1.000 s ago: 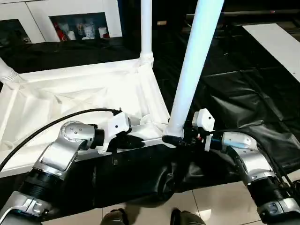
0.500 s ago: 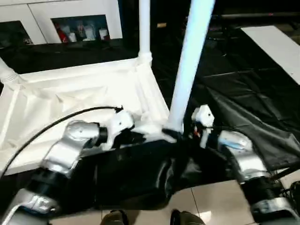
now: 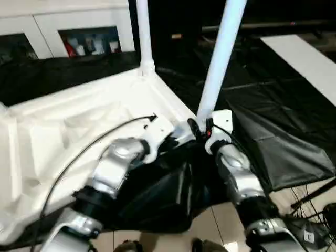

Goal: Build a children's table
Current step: Rotate leg to tighten

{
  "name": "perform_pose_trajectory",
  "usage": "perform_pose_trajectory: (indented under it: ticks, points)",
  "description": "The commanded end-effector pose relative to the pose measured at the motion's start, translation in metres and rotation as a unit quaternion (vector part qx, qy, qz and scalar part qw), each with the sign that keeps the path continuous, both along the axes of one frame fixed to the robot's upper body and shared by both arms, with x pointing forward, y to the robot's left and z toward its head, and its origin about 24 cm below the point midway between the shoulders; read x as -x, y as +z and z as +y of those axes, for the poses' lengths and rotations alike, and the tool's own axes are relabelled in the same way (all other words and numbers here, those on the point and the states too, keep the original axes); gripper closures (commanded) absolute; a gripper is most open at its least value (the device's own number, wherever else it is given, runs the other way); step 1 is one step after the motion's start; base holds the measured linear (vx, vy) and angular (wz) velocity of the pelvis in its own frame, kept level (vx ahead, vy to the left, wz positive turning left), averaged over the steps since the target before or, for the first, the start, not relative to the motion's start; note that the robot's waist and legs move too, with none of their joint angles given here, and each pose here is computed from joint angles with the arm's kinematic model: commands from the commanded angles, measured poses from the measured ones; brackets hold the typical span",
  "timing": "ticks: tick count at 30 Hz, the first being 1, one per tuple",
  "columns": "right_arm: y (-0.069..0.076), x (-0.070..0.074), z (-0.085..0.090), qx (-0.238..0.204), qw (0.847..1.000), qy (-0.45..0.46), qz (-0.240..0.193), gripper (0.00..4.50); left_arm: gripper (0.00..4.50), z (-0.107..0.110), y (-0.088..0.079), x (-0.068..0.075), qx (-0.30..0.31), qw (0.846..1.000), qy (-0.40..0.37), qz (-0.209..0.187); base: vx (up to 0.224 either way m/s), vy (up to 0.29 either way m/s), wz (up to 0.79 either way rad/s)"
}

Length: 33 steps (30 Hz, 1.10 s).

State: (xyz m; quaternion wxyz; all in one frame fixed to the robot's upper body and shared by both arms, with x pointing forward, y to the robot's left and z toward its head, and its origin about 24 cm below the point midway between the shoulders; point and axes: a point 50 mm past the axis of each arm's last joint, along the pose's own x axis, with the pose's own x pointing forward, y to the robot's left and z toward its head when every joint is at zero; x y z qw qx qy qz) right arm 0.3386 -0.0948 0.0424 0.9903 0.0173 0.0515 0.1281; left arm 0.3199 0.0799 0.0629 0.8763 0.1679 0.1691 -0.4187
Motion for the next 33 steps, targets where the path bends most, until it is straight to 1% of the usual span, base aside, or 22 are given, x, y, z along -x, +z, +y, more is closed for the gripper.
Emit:
perform_pose_trajectory:
  ticks: [1,3,5,6,7,10,11,12,13,15,16,18,19,22,25,26,28,29,30,31,33]
  points:
    - [-0.018,0.014,0.039,-0.022,0.997,0.061,0.047,1.82,4.50,-0.001,-0.014,-0.003,-0.015,0.998,0.058,0.010,0.000,0.000,0.00]
    - [-0.017,0.014,0.043,-0.022,0.996,0.076,0.045,1.82,4.50,-0.004,-0.013,-0.002,-0.013,0.999,0.046,0.011,0.000,0.000,0.00]
    - [-0.013,0.013,0.043,-0.020,0.996,0.079,0.033,1.82,4.50,-0.004,-0.012,-0.001,-0.013,0.999,0.035,0.010,0.000,0.000,0.00]
    - [-0.011,0.013,0.042,-0.027,0.996,0.084,0.025,1.48,4.50,-0.002,-0.012,-0.001,-0.016,0.999,0.032,0.009,0.000,0.000,0.00]
    - [-0.006,0.012,0.038,-0.034,0.996,0.086,0.008,1.13,4.50,0.003,-0.012,0.000,-0.016,0.999,0.026,0.009,0.000,0.000,0.00]
    - [0.005,0.009,0.028,-0.035,0.995,0.088,-0.026,1.06,4.50,0.009,-0.012,0.002,-0.009,1.000,0.014,0.012,0.000,0.000,0.00]
    - [0.008,0.008,0.024,-0.037,0.994,0.092,-0.035,0.77,4.50,0.012,-0.012,0.004,-0.012,1.000,0.003,0.011,0.000,0.000,0.00]
    - [0.011,0.007,0.021,-0.038,0.994,0.097,-0.042,0.69,4.50,0.014,-0.012,0.005,-0.014,1.000,-0.005,0.011,0.000,0.000,0.00]
    - [0.017,0.007,0.013,-0.042,0.991,0.116,-0.058,0.67,4.50,0.020,-0.012,0.007,-0.016,1.000,-0.024,0.013,0.000,0.000,0.00]
    - [0.022,0.007,0.008,-0.044,0.987,0.140,-0.071,0.63,4.50,0.024,-0.011,0.009,-0.018,0.999,-0.042,0.012,0.000,0.000,0.00]
    - [0.025,0.009,0.001,-0.034,0.981,0.171,-0.082,0.63,4.50,0.029,-0.011,0.011,-0.020,0.998,-0.064,0.013,0.000,0.000,0.00]
    - [0.027,0.011,-0.003,-0.024,0.977,0.194,-0.089,0.63,4.50,0.032,-0.011,0.013,-0.022,0.997,-0.077,0.017,0.000,0.000,0.00]
    - [0.030,0.014,-0.011,-0.013,0.969,0.229,-0.096,0.63,4.50,0.036,-0.008,0.017,-0.022,0.993,-0.116,0.010,0.000,0.000,0.00]
    - [0.029,0.021,-0.021,-0.002,0.954,0.287,-0.083,0.63,4.50,0.044,-0.008,0.021,-0.029,0.990,-0.137,0.025,0.000,0.000,0.00]
    - [0.025,0.032,-0.031,0.011,0.929,0.366,-0.046,0.63,4.50,0.053,-0.006,0.024,-0.034,0.986,-0.161,0.028,0.039,-0.006,0.02]
    - [0.024,0.034,-0.033,0.014,0.924,0.380,-0.039,0.63,4.50,0.053,-0.005,0.025,-0.033,0.985,-0.167,0.031,0.059,-0.001,0.01]
    - [0.023,0.036,-0.036,0.024,0.917,0.396,-0.028,0.63,4.50,0.055,-0.005,0.028,-0.031,0.982,-0.185,0.036,0.000,0.000,0.00]
    - [0.021,0.038,-0.038,0.035,0.912,0.409,-0.021,0.63,4.50,0.056,-0.004,0.030,-0.029,0.979,-0.198,0.041,0.000,0.000,0.00]
    - [0.021,0.038,-0.038,0.036,0.911,0.411,-0.019,0.63,4.50,0.056,-0.004,0.030,-0.029,0.979,-0.199,0.042,0.000,0.000,0.00]
    - [0.018,0.040,-0.040,0.046,0.904,0.424,-0.009,0.63,4.50,0.058,-0.003,0.032,-0.027,0.976,-0.211,0.048,0.000,0.000,0.00]
    - [0.017,0.040,-0.042,0.053,0.903,0.426,-0.006,0.63,4.50,0.059,-0.002,0.033,-0.024,0.975,-0.215,0.051,0.000,0.000,0.00]
